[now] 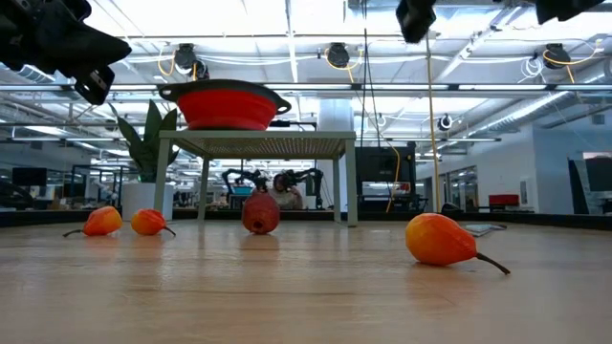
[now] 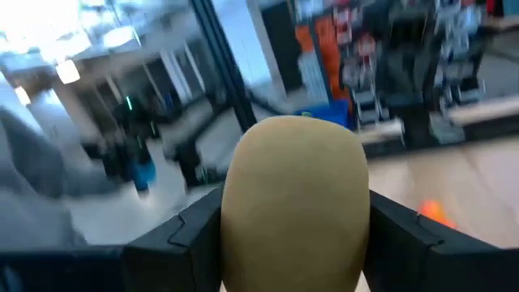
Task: Pick & Place Fruit
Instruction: Put the kiwi into the red strainer bowl on the shelf
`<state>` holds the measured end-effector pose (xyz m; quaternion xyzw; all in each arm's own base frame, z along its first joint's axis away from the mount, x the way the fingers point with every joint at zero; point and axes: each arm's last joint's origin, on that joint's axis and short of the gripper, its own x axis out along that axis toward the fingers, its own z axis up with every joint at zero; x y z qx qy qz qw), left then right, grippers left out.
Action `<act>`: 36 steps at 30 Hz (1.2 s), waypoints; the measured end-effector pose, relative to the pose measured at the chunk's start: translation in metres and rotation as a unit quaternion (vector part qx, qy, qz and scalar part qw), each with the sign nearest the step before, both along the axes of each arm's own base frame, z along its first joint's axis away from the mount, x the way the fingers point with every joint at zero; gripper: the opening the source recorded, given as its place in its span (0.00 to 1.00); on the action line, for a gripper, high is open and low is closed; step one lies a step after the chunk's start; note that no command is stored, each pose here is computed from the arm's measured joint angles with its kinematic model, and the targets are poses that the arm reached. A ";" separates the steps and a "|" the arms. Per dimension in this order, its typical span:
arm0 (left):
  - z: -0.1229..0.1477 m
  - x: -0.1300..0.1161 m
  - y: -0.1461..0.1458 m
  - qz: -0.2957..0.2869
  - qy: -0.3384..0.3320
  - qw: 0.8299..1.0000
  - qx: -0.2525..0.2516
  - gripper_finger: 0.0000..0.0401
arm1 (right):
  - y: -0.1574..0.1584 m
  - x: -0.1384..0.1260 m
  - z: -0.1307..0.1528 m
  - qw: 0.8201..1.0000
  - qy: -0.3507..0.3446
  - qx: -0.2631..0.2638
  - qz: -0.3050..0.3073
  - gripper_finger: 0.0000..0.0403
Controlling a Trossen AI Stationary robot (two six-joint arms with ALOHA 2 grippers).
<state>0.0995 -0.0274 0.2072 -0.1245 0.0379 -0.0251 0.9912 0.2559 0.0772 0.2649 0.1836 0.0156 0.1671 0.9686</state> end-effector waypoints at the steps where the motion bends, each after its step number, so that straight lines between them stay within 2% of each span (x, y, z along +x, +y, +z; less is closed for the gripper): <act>1: 0.000 0.000 0.000 0.000 0.000 1.000 0.000 0.06 | -0.001 0.000 0.003 1.000 -0.014 0.010 -0.004 0.52; 6: 0.000 0.000 0.000 0.000 0.000 1.000 0.001 0.06 | -0.006 0.000 0.016 0.995 -0.068 0.065 -0.043 0.52; 13: 0.000 0.000 0.000 -0.001 0.000 1.000 0.004 0.06 | -0.011 -0.002 0.028 0.976 -0.112 0.155 -0.103 0.52; 17: 0.000 0.000 0.000 -0.001 0.000 1.000 0.004 0.06 | -0.015 -0.003 0.028 0.954 -0.108 0.235 -0.152 0.52; 21: 0.000 0.000 0.000 -0.001 0.000 1.000 0.004 0.06 | -0.019 -0.003 0.028 0.921 -0.106 0.320 -0.196 0.52; 25: 0.000 0.000 0.000 -0.001 0.000 1.000 0.004 0.06 | -0.021 -0.003 0.028 0.894 -0.109 0.372 -0.225 0.52; 28: 0.000 0.000 0.000 -0.001 0.000 1.000 0.004 0.06 | -0.023 -0.004 0.027 0.880 -0.113 0.395 -0.239 0.52; 36: 0.000 0.000 0.000 -0.001 0.000 1.000 0.004 0.06 | -0.023 -0.004 0.027 0.879 -0.113 0.397 -0.241 0.52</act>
